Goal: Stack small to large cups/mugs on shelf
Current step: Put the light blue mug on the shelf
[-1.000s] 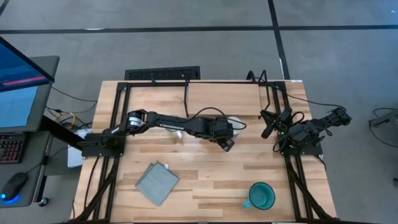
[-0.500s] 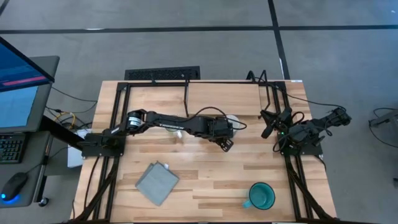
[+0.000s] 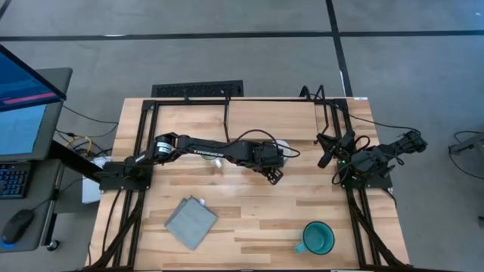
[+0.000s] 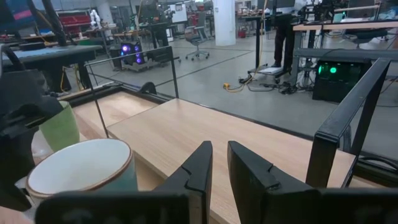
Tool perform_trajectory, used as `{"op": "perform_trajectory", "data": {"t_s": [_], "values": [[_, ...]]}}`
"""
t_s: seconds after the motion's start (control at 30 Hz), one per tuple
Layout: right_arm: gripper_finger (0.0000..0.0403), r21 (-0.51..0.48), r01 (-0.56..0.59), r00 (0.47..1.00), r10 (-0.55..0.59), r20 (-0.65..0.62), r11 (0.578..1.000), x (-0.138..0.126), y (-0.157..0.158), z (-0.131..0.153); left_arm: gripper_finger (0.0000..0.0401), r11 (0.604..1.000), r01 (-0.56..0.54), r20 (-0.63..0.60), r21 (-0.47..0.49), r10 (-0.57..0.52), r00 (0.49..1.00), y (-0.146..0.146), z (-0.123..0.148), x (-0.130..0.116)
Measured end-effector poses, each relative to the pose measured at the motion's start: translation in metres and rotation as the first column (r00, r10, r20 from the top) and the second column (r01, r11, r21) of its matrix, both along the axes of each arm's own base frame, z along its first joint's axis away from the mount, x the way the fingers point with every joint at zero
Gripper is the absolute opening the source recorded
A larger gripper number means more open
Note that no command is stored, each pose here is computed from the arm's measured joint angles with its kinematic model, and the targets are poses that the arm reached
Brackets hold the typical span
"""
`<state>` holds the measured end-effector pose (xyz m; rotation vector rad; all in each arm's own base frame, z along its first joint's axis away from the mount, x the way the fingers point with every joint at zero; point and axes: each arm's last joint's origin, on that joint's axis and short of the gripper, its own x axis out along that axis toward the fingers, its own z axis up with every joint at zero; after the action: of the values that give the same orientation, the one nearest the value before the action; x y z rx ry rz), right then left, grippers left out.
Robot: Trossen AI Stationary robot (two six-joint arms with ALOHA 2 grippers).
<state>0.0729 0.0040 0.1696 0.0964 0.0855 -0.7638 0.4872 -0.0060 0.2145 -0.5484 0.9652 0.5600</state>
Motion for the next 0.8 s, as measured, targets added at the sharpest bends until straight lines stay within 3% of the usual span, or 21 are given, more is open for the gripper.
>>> {"op": "perform_trajectory", "data": {"t_s": [0.43, 0.8], "values": [[0.0074, 0.000, 0.000, 1.000, 0.000, 0.000, 1.000, 0.000, 0.000, 0.000, 0.0059, 1.000, -0.017, -0.011, -0.026, 0.017, 1.000, 0.000, 0.001, -0.001], [0.0074, 0.000, 0.000, 1.000, 0.000, 0.000, 1.000, 0.000, 0.000, 0.000, 0.0058, 0.998, -0.038, 0.006, 0.044, 0.037, 0.999, 0.002, 0.032, -0.001]]}}
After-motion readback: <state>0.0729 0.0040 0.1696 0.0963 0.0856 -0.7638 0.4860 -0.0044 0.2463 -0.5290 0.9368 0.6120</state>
